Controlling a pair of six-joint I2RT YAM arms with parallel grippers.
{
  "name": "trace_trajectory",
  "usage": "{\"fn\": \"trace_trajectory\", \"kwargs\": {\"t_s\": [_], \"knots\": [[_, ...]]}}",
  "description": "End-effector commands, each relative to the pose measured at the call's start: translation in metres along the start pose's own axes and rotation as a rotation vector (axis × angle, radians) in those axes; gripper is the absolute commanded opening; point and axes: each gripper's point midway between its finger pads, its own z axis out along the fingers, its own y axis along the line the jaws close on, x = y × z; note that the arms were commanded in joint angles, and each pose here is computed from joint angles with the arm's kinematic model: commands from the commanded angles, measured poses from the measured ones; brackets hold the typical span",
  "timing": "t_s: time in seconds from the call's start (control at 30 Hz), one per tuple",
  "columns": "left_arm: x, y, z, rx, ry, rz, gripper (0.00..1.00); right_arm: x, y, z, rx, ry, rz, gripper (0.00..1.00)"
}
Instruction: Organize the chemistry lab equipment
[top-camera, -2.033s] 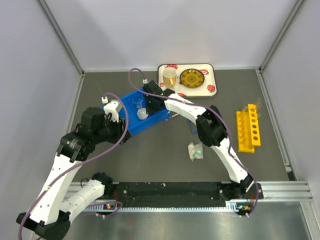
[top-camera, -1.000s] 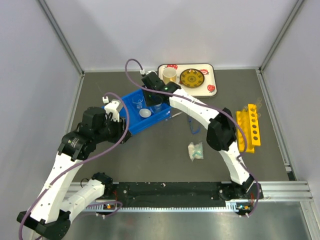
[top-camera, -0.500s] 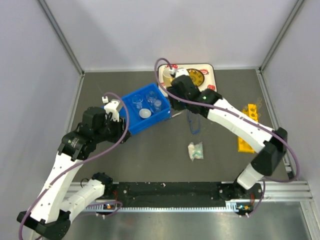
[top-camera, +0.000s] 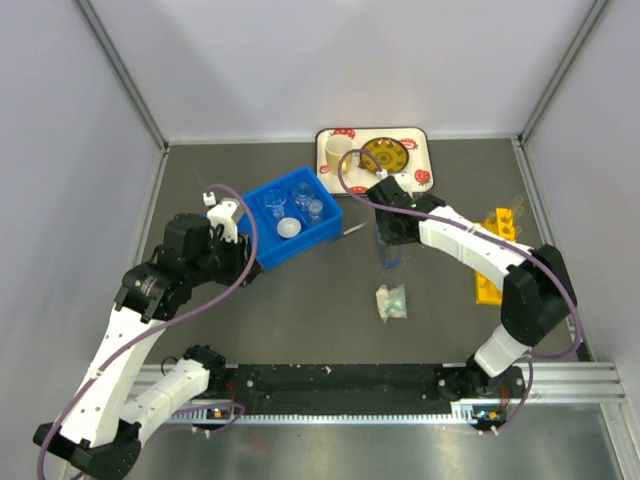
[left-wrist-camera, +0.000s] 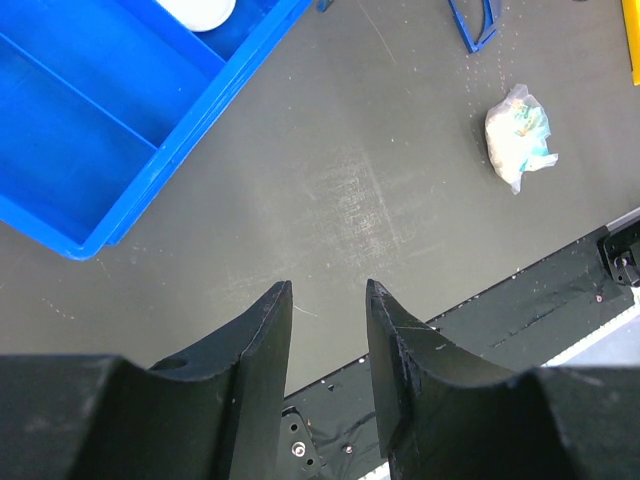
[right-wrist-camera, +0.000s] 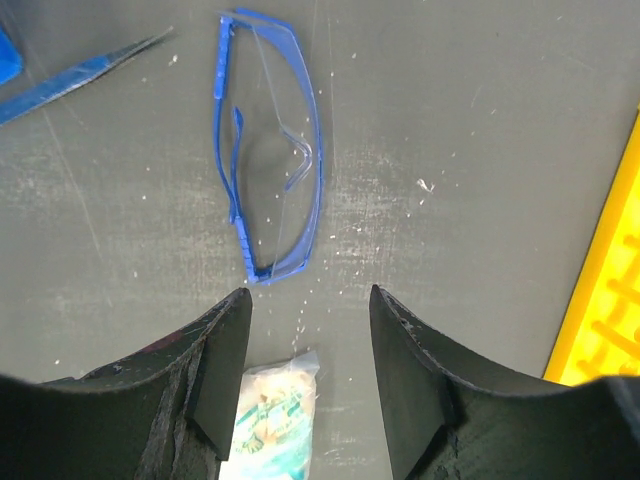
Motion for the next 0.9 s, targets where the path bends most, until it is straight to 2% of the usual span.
{"fn": "trace_trajectory", "kwargs": {"t_s": [0.0,0.33,0.6,0.7,0.73,0.83,0.87], "knots": [[-0.019,-0.007,-0.010,0.020,-0.080,0.021,0.41,-0.007,0.007,0.017,0.024,-0.006,0.021,0.52],[-0.019,-0.006,-0.014,0.014,-0.094,0.035,0.41,0.007,0.012,0.051,0.081,0.061,-0.013,0.50],[-0.016,-0.006,-0.013,0.019,-0.088,0.035,0.41,0.010,0.006,0.072,0.124,0.081,-0.015,0.45],[-0.015,-0.005,-0.013,0.018,-0.088,0.035,0.41,0.011,0.004,0.079,0.140,0.089,-0.021,0.33],[-0.015,-0.005,-0.014,0.018,-0.088,0.035,0.41,0.011,0.003,0.080,0.144,0.090,-0.023,0.19],[-0.014,-0.005,-0.015,0.016,-0.088,0.034,0.41,0.007,0.002,0.079,0.150,0.080,-0.024,0.00],[-0.014,-0.005,-0.016,0.016,-0.092,0.035,0.41,0.006,0.001,0.078,0.151,0.077,-0.029,0.00]]}}
